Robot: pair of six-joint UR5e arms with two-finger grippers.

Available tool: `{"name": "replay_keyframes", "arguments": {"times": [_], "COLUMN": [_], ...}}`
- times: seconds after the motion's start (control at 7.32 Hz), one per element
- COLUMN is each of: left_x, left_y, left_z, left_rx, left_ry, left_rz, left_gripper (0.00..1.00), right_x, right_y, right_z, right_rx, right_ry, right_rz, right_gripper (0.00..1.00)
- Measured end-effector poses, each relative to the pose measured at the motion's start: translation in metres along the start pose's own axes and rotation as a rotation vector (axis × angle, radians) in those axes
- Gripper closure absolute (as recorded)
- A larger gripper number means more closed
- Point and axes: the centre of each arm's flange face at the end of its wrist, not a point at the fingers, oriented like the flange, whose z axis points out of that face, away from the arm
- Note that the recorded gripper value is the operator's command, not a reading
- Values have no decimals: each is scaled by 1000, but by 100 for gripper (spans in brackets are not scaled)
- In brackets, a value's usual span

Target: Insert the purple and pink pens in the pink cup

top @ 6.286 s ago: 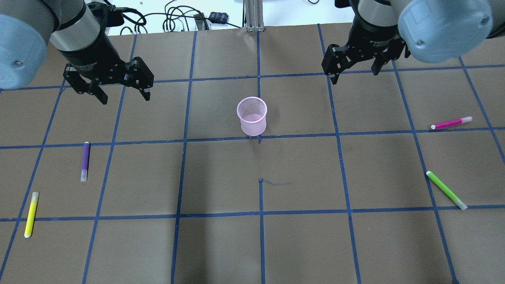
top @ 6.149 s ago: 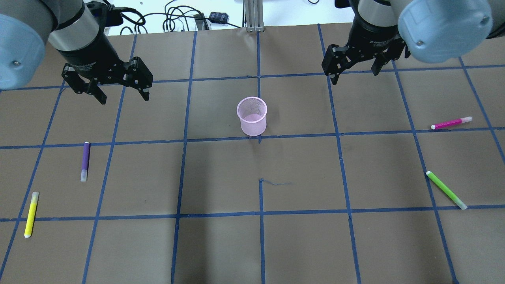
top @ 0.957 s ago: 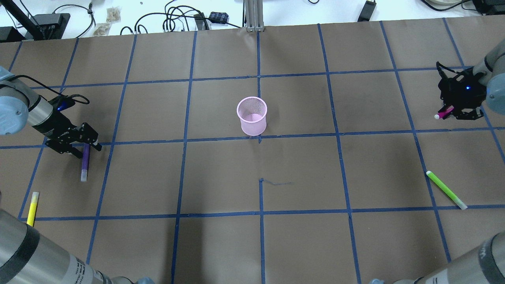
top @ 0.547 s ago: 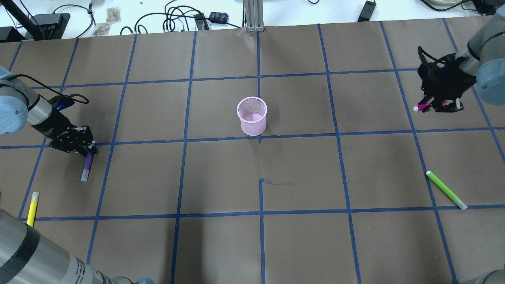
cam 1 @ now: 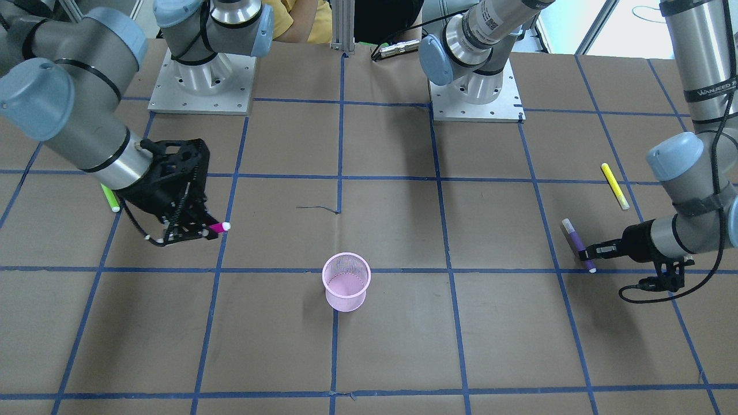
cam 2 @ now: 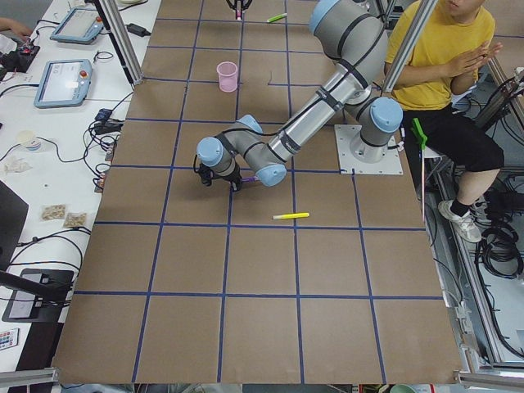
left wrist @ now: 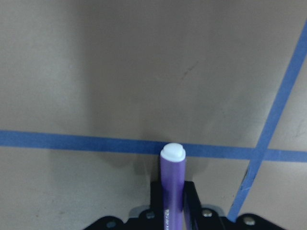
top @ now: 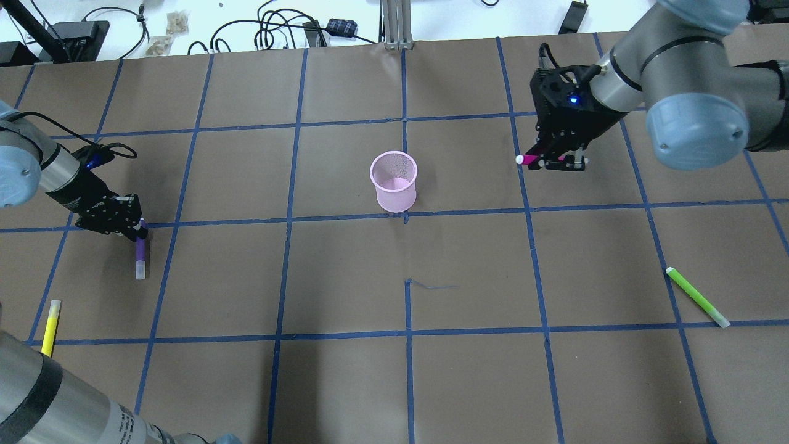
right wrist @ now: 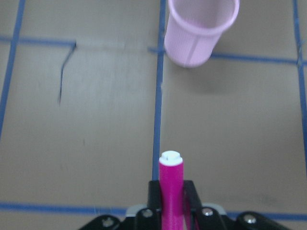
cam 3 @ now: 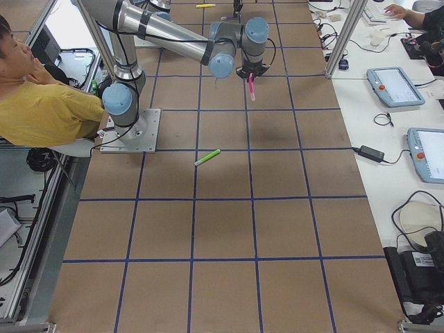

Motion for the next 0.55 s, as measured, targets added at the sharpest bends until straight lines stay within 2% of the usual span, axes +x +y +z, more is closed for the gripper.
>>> {"name": "replay_keyframes", "arguments": {"times": [0.27, 0.55], "left_x": [12, 22], "left_y": [7, 18], "left_z": [-21, -45], "left_rx": [12, 25], "left_ry": [-30, -48], "left_rz": [12, 19], "left_gripper": [100, 100], "right_x": [-6, 3], "right_y": [-72, -111], "right_z": [15, 36], "right_rx": [290, 511], "right_ry": [-24, -49], "right_rz": [204, 288], "right_gripper": [100, 100]}}
